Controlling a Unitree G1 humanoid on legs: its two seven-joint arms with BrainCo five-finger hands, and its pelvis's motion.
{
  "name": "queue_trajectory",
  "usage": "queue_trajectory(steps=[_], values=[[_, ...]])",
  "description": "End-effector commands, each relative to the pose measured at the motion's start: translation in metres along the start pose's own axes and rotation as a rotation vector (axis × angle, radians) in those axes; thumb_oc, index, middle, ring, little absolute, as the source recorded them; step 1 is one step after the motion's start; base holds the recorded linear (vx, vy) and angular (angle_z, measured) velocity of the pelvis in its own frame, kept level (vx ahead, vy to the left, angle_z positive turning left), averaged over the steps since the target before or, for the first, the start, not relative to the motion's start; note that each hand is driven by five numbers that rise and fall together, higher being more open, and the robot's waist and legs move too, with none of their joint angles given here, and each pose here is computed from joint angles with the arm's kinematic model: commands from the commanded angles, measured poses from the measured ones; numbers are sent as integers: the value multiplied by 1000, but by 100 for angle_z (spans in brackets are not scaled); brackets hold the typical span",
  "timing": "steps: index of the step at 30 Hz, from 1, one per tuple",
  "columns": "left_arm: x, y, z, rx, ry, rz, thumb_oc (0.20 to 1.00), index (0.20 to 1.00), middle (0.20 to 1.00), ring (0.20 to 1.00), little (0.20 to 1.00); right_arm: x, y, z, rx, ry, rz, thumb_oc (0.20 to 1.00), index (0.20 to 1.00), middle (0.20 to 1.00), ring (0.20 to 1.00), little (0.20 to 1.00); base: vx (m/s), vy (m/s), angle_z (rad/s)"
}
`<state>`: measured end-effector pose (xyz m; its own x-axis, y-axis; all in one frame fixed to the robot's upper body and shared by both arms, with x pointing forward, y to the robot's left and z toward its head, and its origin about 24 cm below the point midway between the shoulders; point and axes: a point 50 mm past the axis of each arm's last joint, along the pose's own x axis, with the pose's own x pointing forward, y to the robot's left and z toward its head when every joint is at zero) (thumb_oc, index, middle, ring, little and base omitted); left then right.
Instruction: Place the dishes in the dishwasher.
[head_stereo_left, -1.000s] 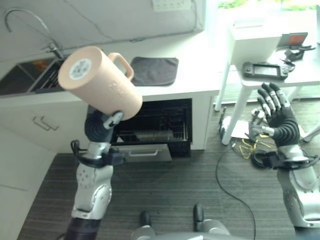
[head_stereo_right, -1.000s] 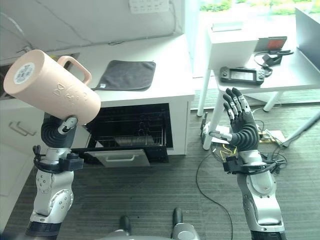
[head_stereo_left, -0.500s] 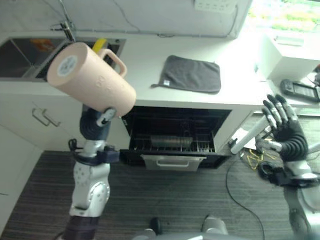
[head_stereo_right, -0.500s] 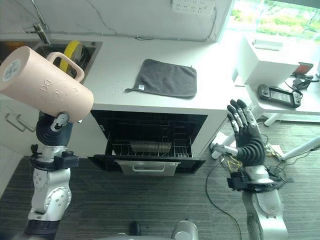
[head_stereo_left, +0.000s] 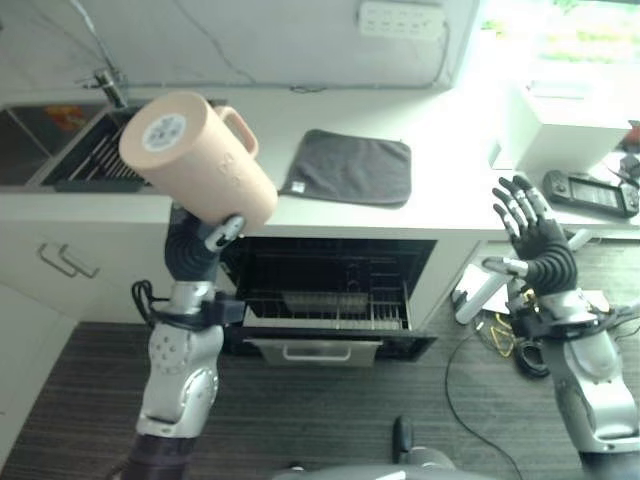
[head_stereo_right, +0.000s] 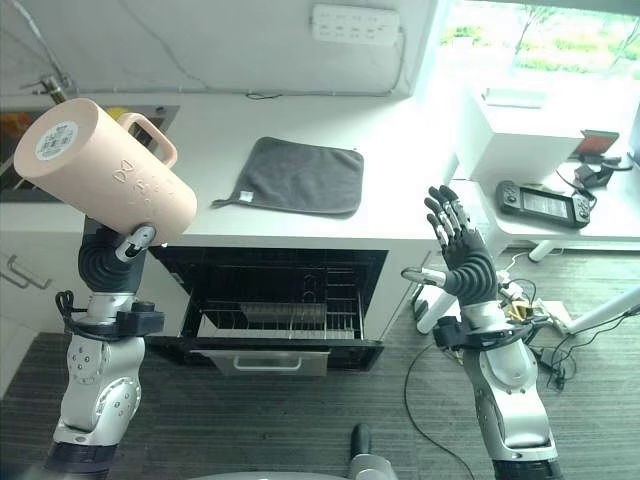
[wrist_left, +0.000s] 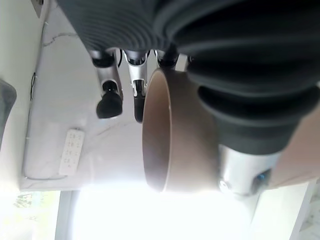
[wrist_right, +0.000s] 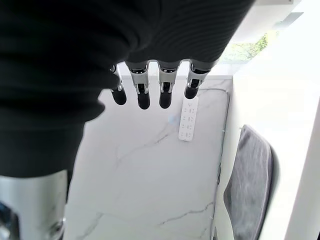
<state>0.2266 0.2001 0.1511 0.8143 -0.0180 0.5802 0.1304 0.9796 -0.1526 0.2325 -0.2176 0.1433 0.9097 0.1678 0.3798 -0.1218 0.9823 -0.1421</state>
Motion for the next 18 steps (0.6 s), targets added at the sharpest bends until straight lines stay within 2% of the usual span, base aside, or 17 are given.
queue_trajectory(steps=[1,7,9,12,15,18], values=[[4,0,27,31,-156,-28,200,200,200,200,200,0,1,18,-6,-68,21,1000,1000,1000,1000,1000,31,18,-19],[15,-7,15,164,-160,7,200,200,200,200,200,6,3,21,16,-97,35,1000,1000,1000,1000,1000,2,155,3],[17,-2,14,298,-178,95,200,200,200,200,200,3,6,21,33,-106,58,1000,1000,1000,1000,1000,40,180,-4],[16,3,3,349,-98,134,200,200,200,200,200,4,14,21,70,-106,57,1000,1000,1000,1000,1000,63,156,15],[17,-7,-4,409,-130,178,200,200,200,200,200,11,24,20,101,-97,32,1000,1000,1000,1000,1000,41,127,16],[16,-7,-17,442,-72,264,200,200,200,200,200,18,30,21,115,-103,24,1000,1000,1000,1000,1000,31,49,10]])
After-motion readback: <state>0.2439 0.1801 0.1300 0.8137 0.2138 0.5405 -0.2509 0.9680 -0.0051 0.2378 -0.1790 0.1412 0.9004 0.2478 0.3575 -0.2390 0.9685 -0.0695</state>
